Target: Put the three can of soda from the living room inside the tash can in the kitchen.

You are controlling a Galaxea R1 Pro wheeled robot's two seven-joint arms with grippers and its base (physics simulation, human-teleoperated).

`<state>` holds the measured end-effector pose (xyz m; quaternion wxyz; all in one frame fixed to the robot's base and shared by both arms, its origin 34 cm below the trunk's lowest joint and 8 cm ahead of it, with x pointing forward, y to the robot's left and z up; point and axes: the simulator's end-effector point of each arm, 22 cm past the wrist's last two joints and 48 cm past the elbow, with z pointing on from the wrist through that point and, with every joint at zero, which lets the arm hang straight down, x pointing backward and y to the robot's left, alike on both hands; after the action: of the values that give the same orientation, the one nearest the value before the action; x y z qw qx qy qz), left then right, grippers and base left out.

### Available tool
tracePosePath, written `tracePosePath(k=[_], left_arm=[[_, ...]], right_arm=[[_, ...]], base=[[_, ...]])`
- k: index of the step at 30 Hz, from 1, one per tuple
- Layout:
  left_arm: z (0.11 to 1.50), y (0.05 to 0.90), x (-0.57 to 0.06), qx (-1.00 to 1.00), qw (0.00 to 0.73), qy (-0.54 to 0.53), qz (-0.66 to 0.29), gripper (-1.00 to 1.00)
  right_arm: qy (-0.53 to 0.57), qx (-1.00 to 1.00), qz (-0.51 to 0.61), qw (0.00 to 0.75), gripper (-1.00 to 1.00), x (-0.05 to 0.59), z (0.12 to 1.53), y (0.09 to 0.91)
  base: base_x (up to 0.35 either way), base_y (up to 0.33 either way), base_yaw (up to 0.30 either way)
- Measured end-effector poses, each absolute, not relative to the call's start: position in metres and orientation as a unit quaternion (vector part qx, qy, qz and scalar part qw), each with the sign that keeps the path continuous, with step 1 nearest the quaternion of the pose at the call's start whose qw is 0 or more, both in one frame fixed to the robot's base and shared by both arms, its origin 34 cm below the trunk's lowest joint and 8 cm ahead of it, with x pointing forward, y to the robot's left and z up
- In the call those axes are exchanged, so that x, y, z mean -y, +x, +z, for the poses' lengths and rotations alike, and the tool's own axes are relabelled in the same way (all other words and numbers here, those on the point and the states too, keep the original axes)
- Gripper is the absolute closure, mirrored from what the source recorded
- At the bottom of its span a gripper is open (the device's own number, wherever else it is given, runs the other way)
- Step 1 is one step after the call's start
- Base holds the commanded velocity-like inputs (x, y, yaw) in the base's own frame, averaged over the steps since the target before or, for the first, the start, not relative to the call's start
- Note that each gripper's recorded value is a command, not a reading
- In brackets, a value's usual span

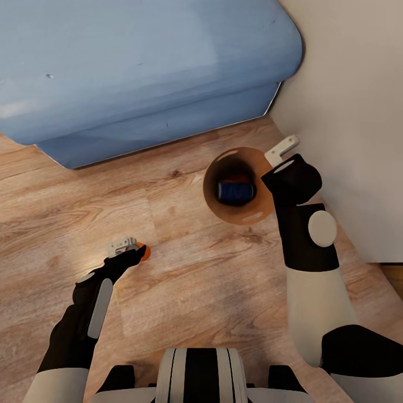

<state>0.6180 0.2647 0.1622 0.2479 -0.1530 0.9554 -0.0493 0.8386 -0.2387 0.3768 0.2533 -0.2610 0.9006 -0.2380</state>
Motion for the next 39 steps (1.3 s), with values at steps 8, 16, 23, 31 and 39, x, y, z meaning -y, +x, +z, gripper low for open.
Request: tracePosePath(k=[8,16,23,31,39], left_arm=[[0.163,0.619,-0.265,-0.954,0.252,-0.153,-0.048,-1.0],[0.144,0.606,-0.265,-0.959,0.234,-0.155,-0.046,-1.0],[0.142,0.604,-0.264,-0.959,0.232,-0.156,-0.046,-1.0],[0.142,0.604,-0.264,-0.959,0.232,-0.155,-0.047,-1.0],[0.142,0.604,-0.264,-0.959,0.232,-0.156,-0.047,-1.0]], right_arm=[[-0.261,-0.901,-0.234,0.256,1.0,0.234,0.378,0.84],[-0.263,-0.904,-0.23,0.246,1.0,0.233,0.36,0.837],[-0.26,-0.898,-0.237,0.264,1.0,0.232,0.378,0.853],[-0.257,-0.895,-0.238,0.275,1.0,0.23,0.389,0.862],[-0.257,-0.896,-0.236,0.276,1.0,0.229,0.39,0.862]], base=[[0.0,0.0,0.0],[0.0,0.0,0.0],[0.0,0.0,0.0],[0.0,0.0,0.0],[0.0,0.0,0.0]])
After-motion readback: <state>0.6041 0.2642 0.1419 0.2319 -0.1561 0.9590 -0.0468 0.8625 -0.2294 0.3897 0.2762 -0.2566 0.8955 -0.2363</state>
